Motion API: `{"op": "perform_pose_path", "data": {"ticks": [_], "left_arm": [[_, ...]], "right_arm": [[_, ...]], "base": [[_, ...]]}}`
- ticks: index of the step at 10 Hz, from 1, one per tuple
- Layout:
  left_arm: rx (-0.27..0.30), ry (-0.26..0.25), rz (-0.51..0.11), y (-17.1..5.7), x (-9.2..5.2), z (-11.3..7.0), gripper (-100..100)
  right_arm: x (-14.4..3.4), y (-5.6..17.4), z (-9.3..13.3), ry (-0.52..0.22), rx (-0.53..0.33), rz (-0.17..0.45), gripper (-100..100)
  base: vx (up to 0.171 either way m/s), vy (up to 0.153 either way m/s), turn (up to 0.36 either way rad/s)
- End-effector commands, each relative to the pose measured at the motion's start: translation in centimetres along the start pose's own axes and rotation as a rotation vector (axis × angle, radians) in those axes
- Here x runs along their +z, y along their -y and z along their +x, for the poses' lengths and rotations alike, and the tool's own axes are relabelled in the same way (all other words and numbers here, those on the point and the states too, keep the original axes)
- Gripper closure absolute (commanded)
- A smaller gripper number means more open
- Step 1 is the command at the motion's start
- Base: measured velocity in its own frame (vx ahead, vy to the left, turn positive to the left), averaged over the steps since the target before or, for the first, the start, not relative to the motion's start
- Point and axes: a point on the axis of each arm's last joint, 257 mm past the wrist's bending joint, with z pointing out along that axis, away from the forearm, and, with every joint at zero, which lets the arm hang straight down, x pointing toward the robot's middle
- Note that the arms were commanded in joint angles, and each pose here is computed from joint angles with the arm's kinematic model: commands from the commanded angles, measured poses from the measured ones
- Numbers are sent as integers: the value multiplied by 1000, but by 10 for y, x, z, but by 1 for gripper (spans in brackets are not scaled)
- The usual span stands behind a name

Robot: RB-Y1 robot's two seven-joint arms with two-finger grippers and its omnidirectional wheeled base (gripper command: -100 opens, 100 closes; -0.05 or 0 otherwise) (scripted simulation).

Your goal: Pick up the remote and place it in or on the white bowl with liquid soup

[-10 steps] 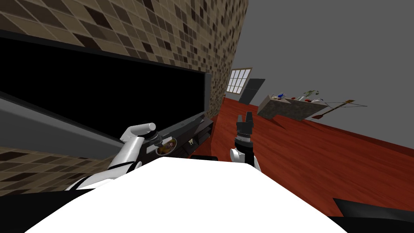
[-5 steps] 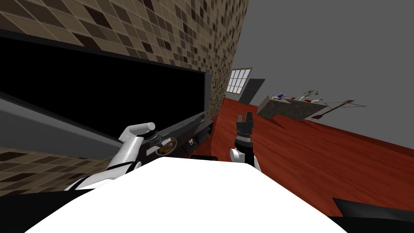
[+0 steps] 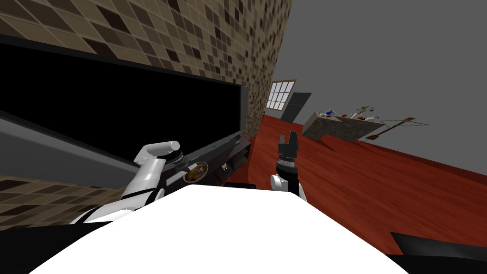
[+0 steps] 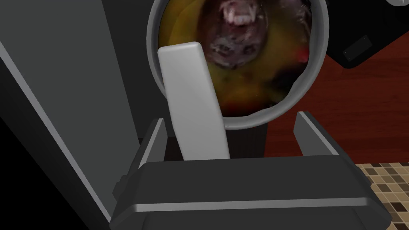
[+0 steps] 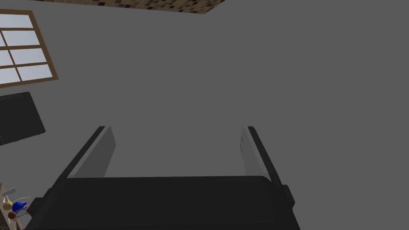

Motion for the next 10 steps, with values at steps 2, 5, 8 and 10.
{"op": "perform_pose_path", "data": {"ticks": [2,5,8,10], "left_arm": [[0,2,-2,-1,-14,-1,-100],[0,3,-2,-1,-17,-2,0],[0,3,-2,-1,-17,-2,0],[0,3,-2,-1,-17,-2,0]], "right_arm": [[0,0,0,0,0,0,0],[0,0,0,0,0,0,0],[0,0,0,0,0,0,0],[0,0,0,0,0,0,0]], "base": [[0,0,0],[0,0,0],[0,0,0],[0,0,0]]}}
